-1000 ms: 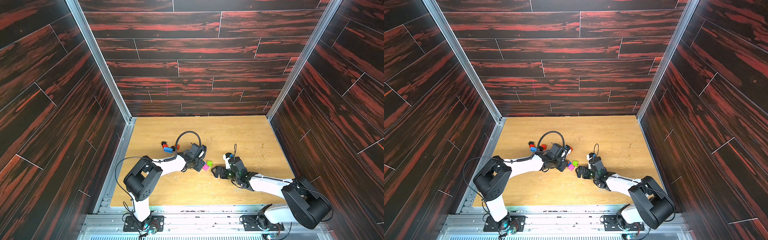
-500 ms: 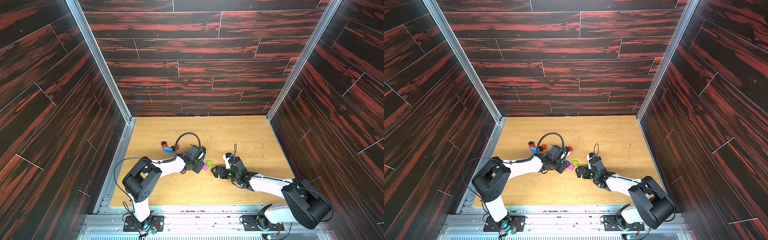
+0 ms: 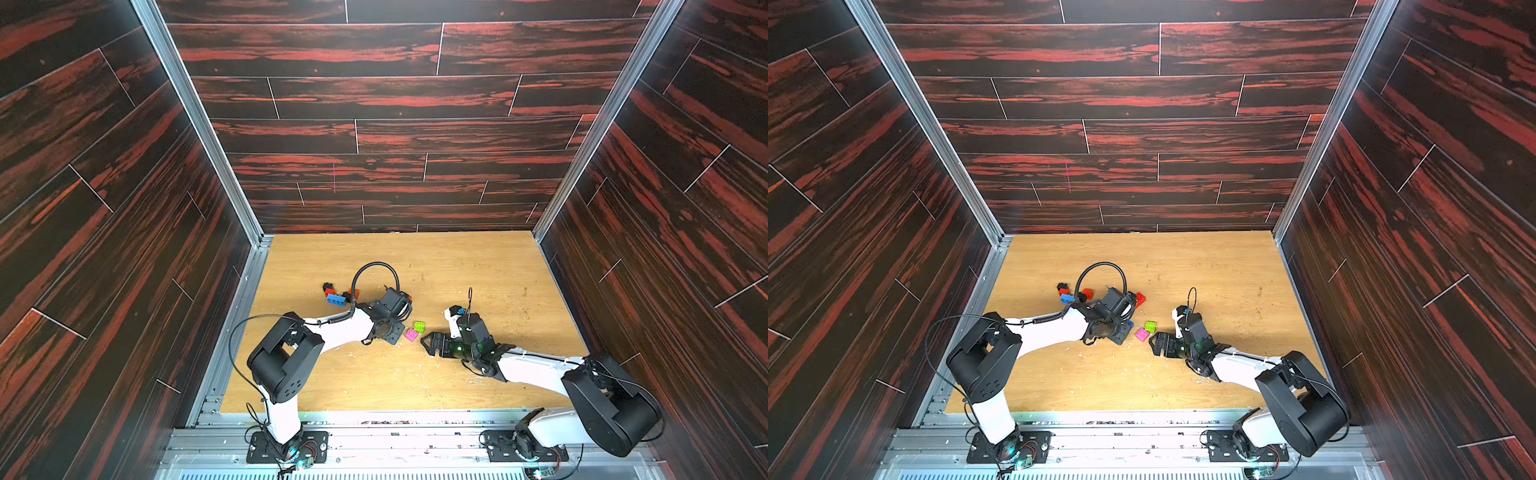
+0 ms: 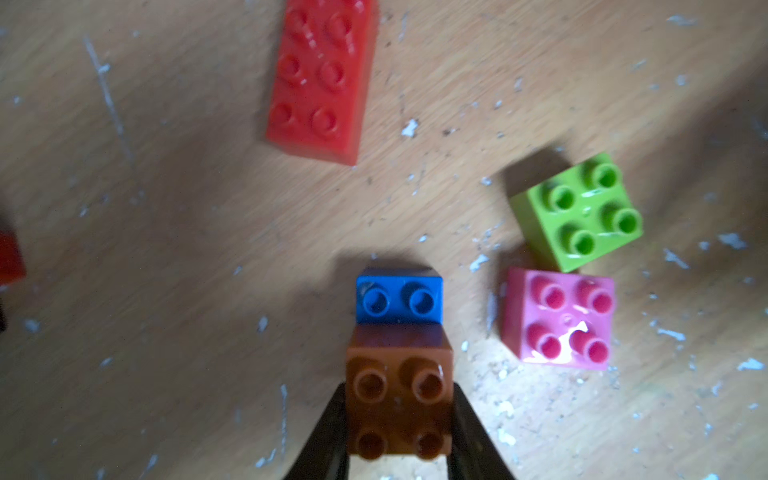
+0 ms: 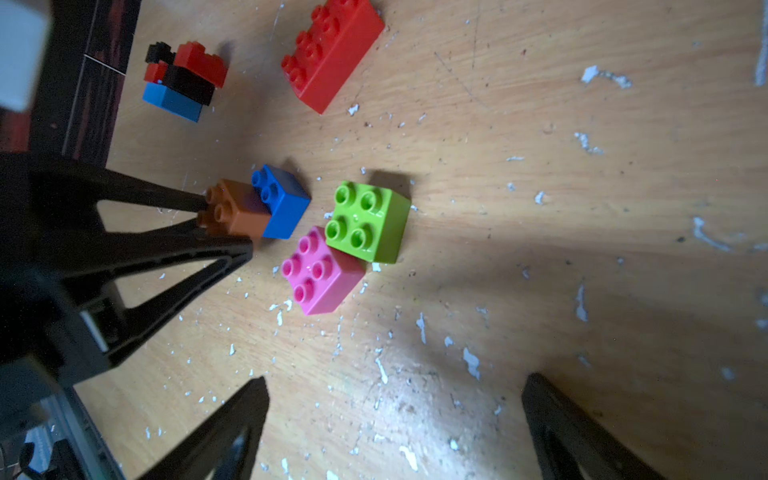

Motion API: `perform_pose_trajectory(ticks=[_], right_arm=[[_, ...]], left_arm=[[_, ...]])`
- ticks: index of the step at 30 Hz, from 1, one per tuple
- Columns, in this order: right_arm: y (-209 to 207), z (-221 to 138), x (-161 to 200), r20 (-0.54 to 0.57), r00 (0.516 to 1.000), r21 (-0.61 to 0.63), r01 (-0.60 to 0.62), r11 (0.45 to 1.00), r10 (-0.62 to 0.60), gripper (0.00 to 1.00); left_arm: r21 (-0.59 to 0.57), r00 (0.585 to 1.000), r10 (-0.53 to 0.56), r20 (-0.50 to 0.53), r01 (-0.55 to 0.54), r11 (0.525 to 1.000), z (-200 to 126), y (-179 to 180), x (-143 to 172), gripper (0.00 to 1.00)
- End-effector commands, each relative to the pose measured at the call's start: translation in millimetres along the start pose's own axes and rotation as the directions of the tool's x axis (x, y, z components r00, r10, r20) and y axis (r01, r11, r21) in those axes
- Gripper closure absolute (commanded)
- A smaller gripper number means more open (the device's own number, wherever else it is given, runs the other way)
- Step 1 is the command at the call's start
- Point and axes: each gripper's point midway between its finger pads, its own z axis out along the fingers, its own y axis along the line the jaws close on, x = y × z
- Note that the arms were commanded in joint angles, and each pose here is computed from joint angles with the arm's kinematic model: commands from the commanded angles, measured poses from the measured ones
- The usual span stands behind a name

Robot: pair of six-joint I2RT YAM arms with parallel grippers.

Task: Assemble the letter v with lego
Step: Assemble the lego brick with the lego brick.

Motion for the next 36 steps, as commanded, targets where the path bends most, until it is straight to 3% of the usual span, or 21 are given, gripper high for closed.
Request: perform_pose_trajectory(ticks=[1, 14, 28, 36], right_arm=[[-11, 3, 20, -0.073, 0.997, 0.024, -0.015, 1.000, 0.017, 0.02], [-9, 4, 21, -0.086, 0.996, 0.018, -0.019, 1.000, 0.021, 0.02], [-8, 5, 25, -0.099, 0.995, 0.005, -0.020, 1.000, 0.021, 0.02], [-8, 5, 27, -0.102, 0.994, 0.002, -0.029, 1.000, 0.029, 0.01]], left_arm=[[-0.080, 0.992, -0.016, -0.128, 0.006, 0.997, -3, 19, 29, 0.93], [-0.086, 0.978, -0.028, -0.206, 0.010, 0.996, 5, 18, 30, 0.92], [-0.068, 0.947, -0.021, -0.320, -0.001, 0.998, 11, 14, 51, 0.94], [-0.057, 0.942, -0.021, -0.335, 0.002, 0.998, 13, 11, 49, 0.94]])
